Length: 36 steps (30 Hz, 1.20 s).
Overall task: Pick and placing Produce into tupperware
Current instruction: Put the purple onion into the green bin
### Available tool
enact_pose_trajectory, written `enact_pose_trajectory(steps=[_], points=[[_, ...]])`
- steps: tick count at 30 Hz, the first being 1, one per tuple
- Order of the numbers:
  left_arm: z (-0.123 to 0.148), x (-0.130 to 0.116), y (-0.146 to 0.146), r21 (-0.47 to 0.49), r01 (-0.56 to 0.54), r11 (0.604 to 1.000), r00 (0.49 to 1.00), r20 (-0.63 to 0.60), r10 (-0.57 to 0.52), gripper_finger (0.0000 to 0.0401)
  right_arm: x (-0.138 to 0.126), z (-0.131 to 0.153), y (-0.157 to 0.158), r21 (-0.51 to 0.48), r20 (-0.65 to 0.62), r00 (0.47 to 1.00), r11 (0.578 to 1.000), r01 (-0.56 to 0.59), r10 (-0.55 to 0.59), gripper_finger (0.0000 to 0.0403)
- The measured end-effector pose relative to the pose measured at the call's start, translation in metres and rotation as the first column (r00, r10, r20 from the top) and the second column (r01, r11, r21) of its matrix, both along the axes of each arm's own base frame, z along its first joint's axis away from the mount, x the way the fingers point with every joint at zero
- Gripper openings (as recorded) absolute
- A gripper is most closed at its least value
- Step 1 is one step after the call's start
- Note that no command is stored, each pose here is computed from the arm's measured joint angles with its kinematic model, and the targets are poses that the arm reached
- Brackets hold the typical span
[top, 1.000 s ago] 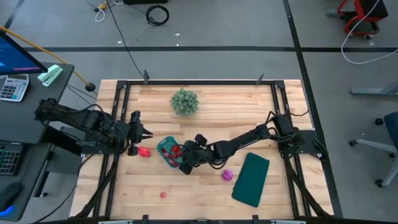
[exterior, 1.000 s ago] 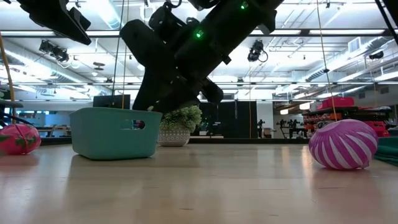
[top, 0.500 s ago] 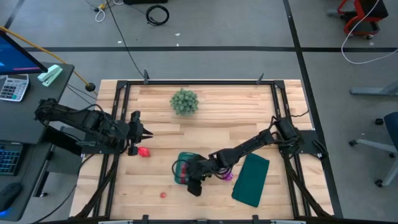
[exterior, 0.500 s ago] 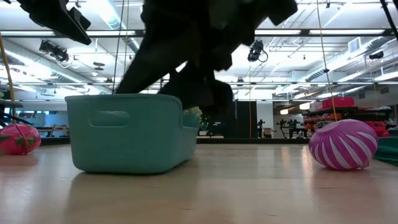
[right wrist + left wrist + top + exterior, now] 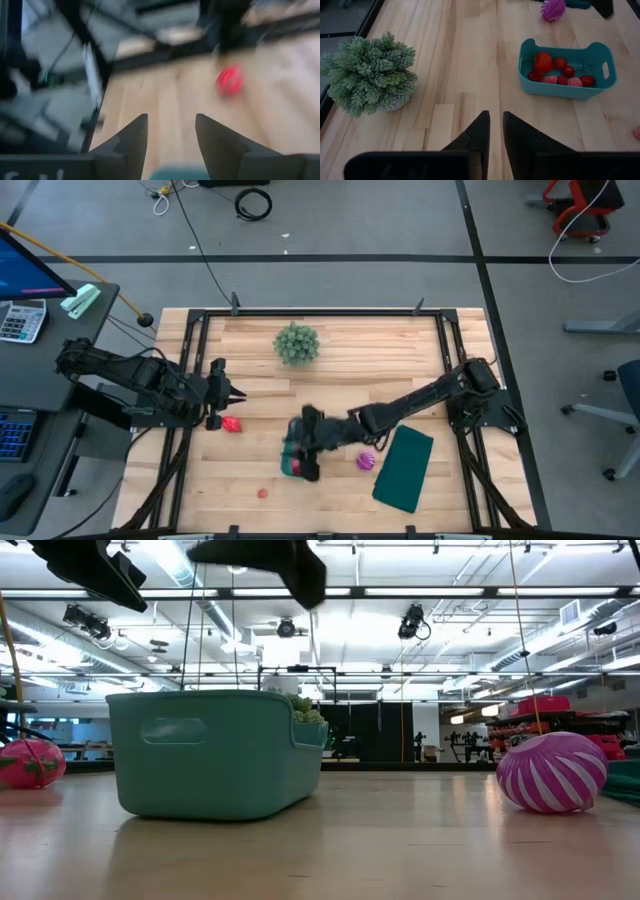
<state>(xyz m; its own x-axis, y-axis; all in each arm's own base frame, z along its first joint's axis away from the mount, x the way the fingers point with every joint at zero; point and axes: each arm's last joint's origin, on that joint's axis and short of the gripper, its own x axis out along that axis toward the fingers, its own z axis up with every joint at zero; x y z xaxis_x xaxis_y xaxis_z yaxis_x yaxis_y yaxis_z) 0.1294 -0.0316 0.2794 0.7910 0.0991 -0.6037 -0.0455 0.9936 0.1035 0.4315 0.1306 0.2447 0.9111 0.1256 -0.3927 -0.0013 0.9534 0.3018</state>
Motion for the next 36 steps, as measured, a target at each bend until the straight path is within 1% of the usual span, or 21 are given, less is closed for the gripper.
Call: enact_pose_trajectory(steps=[2,4,5,8,11,13,15,17,19,21,23,25,27,29,33,36], points=[[0.000,0.000,0.000,0.000,0.000,1.000,1.000,0.000,0.000,0.0057,0.001,0.007,-0.007,0.008,0.022,1.000,1.000,0.013,-0.014,0.0174],[0.000,0.000,0.000,0.000,0.001,1.000,1.000,0.000,-0.001,0.0054,-0.001,0.007,-0.010,0.010,-0.012,1.000,1.000,-0.006,0.006,0.0174],[0.000,0.000,0.000,0.000,0.000,1.000,1.000,0.000,0.000,0.0053,-0.003,0.005,-0.010,0.016,-0.043,0.999,1.000,-0.022,0.023,0.0174],[0.000,0.000,0.000,0.001,0.000,1.000,1.000,-0.003,0.000,0.0054,-0.013,0.005,-0.007,0.078,-0.140,0.989,0.996,-0.040,0.051,0.0180],[0.000,0.000,0.000,0.002,0.001,1.000,1.000,-0.006,-0.001,0.0057,-0.028,0.008,-0.004,0.129,-0.277,0.961,0.991,0.016,0.020,0.0194],[0.000,0.000,0.000,0.004,0.002,1.000,1.000,-0.007,-0.001,0.0059,-0.042,0.004,-0.001,0.146,-0.405,0.914,0.986,0.084,-0.018,0.0205],[-0.001,0.000,0.000,0.004,0.001,1.000,1.000,-0.007,-0.001,0.0059,-0.058,0.003,0.002,0.140,-0.522,0.850,0.976,0.166,-0.070,0.0216],[-0.001,-0.001,0.000,0.004,0.002,1.000,1.000,-0.007,-0.002,0.0056,-0.073,0.003,0.005,0.116,-0.616,0.781,0.969,0.217,-0.101,0.0227],[-0.001,0.000,0.000,0.005,0.002,1.000,1.000,-0.008,-0.002,0.0052,-0.087,0.002,0.008,0.087,-0.696,0.705,0.958,0.274,-0.139,0.0237],[-0.001,-0.001,0.000,0.011,0.007,1.000,1.000,-0.008,-0.007,0.0049,-0.097,-0.002,0.013,0.069,-0.753,0.633,0.935,0.347,-0.179,0.0246],[-0.001,0.000,0.000,0.021,0.015,1.000,1.000,-0.010,-0.015,0.0049,-0.101,-0.006,0.021,0.090,-0.789,0.589,0.915,0.392,-0.174,0.0255],[-0.001,-0.001,0.000,0.029,0.021,0.999,1.000,-0.011,-0.021,0.0050,-0.102,-0.014,0.033,0.114,-0.822,0.553,0.909,0.401,-0.140,0.0265],[-0.001,-0.001,0.000,0.031,0.023,0.999,1.000,-0.011,-0.022,0.0053,-0.104,-0.025,0.042,0.110,-0.847,0.515,0.904,0.413,-0.132,0.0274],[-0.001,0.000,0.000,0.032,0.023,0.999,1.000,-0.012,-0.023,0.0055,-0.105,-0.033,0.049,0.099,-0.862,0.488,0.901,0.423,-0.135,0.0283],[-0.001,0.000,0.000,0.032,0.023,0.999,1.000,-0.012,-0.022,0.0056,-0.103,-0.045,0.051,0.057,-0.873,0.462,0.905,0.421,-0.160,0.0296],[-0.001,-0.001,0.000,0.031,0.023,0.999,1.000,-0.011,-0.022,0.0052,-0.103,-0.047,0.046,0.006,-0.867,0.452,0.902,0.431,-0.210,0.0302]])
